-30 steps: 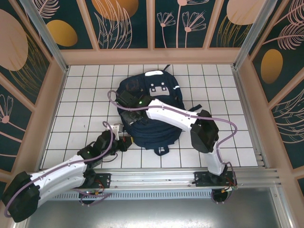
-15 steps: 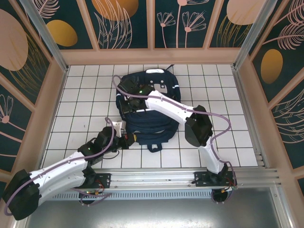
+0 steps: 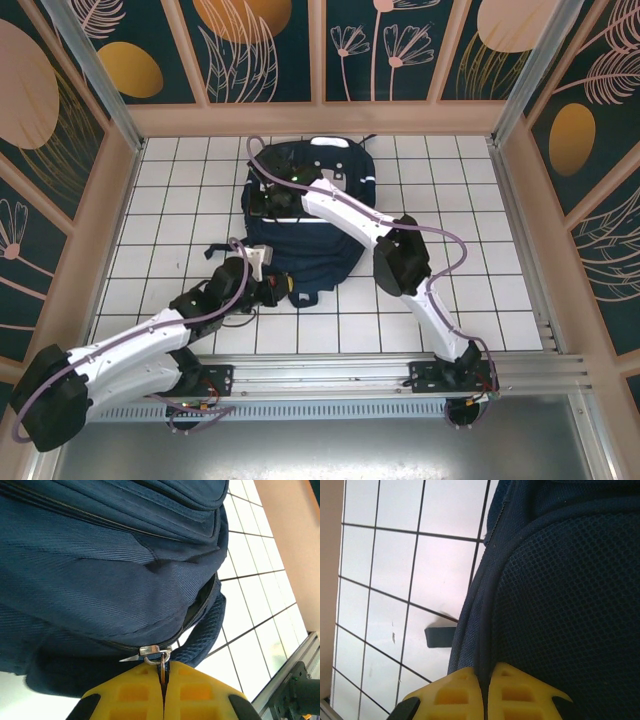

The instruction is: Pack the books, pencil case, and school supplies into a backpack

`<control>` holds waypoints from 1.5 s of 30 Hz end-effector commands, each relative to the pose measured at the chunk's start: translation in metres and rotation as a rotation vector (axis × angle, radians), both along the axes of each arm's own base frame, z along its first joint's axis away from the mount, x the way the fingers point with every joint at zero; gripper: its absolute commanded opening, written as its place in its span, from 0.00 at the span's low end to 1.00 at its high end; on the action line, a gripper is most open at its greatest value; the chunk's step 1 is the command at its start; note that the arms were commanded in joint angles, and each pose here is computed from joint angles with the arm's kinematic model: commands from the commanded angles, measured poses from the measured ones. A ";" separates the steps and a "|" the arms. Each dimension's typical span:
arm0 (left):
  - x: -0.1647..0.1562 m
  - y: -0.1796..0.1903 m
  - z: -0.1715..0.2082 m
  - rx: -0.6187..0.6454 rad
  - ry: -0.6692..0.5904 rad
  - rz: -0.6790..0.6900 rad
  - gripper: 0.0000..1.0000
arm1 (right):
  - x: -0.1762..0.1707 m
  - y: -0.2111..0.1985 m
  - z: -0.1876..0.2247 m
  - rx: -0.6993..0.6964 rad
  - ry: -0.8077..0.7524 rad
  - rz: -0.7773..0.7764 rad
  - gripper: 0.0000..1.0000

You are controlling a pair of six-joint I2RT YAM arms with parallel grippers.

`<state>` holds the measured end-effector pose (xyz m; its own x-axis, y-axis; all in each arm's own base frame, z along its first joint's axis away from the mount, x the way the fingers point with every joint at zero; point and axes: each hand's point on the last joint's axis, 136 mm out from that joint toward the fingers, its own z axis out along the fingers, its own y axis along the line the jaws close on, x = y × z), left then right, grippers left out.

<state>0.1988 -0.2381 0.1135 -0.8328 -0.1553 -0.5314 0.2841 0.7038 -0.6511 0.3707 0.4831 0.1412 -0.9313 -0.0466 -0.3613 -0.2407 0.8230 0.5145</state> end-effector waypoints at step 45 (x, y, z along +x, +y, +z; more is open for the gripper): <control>-0.010 -0.014 0.012 -0.101 0.069 -0.090 0.00 | 0.066 -0.282 -0.059 0.476 -0.016 -0.661 0.00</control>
<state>0.1897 -0.2305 0.0983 -0.8843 -0.1224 -0.4507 0.2460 0.6982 -0.6723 0.4415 0.2017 0.0730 -0.7534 0.6039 -0.2602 0.1738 0.5645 0.8069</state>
